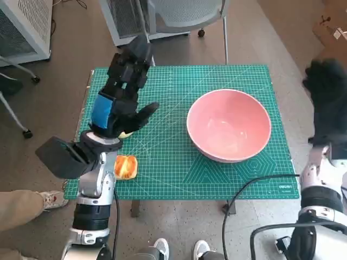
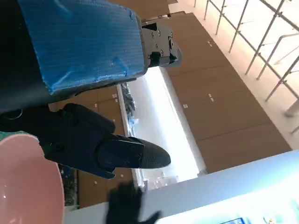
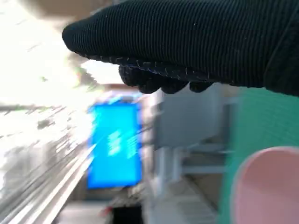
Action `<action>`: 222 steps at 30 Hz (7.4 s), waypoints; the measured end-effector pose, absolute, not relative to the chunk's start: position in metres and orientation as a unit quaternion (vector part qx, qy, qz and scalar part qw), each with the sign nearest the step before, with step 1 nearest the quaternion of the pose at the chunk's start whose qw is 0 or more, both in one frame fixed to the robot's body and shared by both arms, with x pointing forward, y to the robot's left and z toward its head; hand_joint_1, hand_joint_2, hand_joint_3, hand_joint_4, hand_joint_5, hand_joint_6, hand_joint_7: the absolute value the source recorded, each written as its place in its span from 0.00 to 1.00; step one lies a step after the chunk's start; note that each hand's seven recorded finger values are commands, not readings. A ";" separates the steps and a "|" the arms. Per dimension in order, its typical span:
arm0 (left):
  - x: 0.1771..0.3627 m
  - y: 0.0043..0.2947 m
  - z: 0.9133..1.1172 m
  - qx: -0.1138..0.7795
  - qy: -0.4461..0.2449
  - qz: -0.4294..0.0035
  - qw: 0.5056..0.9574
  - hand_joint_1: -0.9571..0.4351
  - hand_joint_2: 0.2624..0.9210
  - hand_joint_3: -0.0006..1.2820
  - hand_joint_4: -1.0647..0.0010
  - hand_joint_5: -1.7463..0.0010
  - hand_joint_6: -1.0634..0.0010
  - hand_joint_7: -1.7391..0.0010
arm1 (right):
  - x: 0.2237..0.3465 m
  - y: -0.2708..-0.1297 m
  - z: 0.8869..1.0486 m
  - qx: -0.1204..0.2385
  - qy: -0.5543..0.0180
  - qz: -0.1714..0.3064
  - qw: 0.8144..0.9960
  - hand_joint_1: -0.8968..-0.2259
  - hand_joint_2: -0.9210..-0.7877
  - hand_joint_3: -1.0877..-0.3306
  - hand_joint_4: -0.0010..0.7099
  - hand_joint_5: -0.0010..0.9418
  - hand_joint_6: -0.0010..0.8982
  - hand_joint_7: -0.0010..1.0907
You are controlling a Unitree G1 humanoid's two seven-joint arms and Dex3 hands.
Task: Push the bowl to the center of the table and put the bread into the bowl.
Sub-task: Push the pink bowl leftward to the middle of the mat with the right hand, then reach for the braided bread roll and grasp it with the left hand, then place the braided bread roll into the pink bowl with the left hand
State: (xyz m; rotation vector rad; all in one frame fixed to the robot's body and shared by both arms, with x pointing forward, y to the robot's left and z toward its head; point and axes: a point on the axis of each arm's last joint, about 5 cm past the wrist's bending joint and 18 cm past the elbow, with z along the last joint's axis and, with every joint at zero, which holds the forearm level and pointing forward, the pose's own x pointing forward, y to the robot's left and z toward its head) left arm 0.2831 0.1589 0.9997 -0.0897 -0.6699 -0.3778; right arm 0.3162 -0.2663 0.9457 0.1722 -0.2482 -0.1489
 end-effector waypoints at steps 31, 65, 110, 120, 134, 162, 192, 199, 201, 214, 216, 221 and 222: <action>0.273 0.169 1.001 -0.033 -0.328 -0.165 0.930 0.30 0.92 0.20 1.00 1.00 1.00 0.76 | 0.316 -0.190 0.894 0.118 0.058 -0.013 0.991 0.44 0.00 0.44 0.31 0.01 0.37 0.02; 0.261 0.180 0.997 -0.008 -0.323 -0.122 0.938 0.28 0.97 0.17 0.96 0.99 1.00 0.76 | 0.336 -0.143 0.920 0.120 0.042 0.076 0.989 0.49 0.00 0.37 0.29 0.00 0.34 0.00; 0.179 0.255 1.063 0.413 -0.136 -0.152 0.888 0.46 0.73 0.01 0.91 1.00 0.85 0.82 | 0.309 -0.204 1.029 0.069 -0.523 0.145 0.837 0.44 0.00 0.45 0.36 0.01 0.41 0.02; 0.174 0.240 1.065 0.483 0.037 -0.195 0.853 0.61 0.70 0.00 0.89 1.00 0.68 0.97 | 0.308 -0.201 1.023 0.079 -0.497 0.151 0.851 0.43 0.00 0.45 0.38 0.01 0.41 0.02; 0.191 0.230 1.032 0.507 0.122 -0.205 0.828 0.60 0.71 0.00 0.87 1.00 0.65 0.99 | 0.309 -0.198 1.020 0.097 -0.477 0.163 0.858 0.39 0.00 0.46 0.39 0.01 0.42 0.02; 0.234 0.208 0.964 0.555 0.109 -0.160 0.809 0.66 0.88 0.01 0.56 0.99 0.44 0.98 | 0.306 -0.194 1.014 0.104 -0.472 0.175 0.857 0.39 0.00 0.41 0.37 0.00 0.41 0.00; 0.241 0.214 0.968 0.580 0.029 -0.168 0.797 0.69 1.00 0.04 0.32 0.36 0.39 0.34 | 0.302 -0.197 1.007 0.089 -0.458 0.162 0.870 0.38 0.00 0.39 0.36 0.00 0.41 0.00; 0.231 0.211 1.010 0.553 -0.056 -0.143 0.819 0.69 0.99 0.01 0.27 0.39 0.37 0.35 | 0.301 -0.196 1.007 0.088 -0.452 0.163 0.873 0.39 0.00 0.41 0.36 0.00 0.39 0.00; 0.228 0.209 1.024 0.546 -0.093 -0.129 0.822 0.69 0.99 0.01 0.25 0.40 0.36 0.36 | 0.301 -0.196 1.008 0.087 -0.452 0.164 0.873 0.39 0.00 0.42 0.36 0.00 0.39 0.00; 0.242 0.166 1.072 0.515 -0.289 -0.090 0.802 0.69 0.96 0.00 0.23 0.43 0.28 0.40 | 0.301 -0.197 1.007 0.084 -0.449 0.165 0.874 0.39 0.00 0.43 0.37 0.00 0.39 0.00; 0.247 0.157 1.075 0.509 -0.300 -0.103 0.800 0.69 0.97 0.00 0.26 0.42 0.29 0.38 | 0.301 -0.197 1.007 0.083 -0.448 0.165 0.875 0.39 0.00 0.43 0.36 0.00 0.39 0.00; 0.262 0.135 1.078 0.500 -0.312 -0.145 0.795 0.69 0.99 0.02 0.31 0.38 0.34 0.35 | 0.302 -0.197 1.005 0.083 -0.444 0.166 0.876 0.39 0.00 0.43 0.36 0.00 0.39 0.00; 0.265 0.131 1.078 0.500 -0.311 -0.153 0.794 0.69 1.00 0.02 0.32 0.37 0.35 0.35 | 0.302 -0.197 1.005 0.083 -0.443 0.167 0.877 0.39 0.00 0.43 0.36 0.00 0.39 0.00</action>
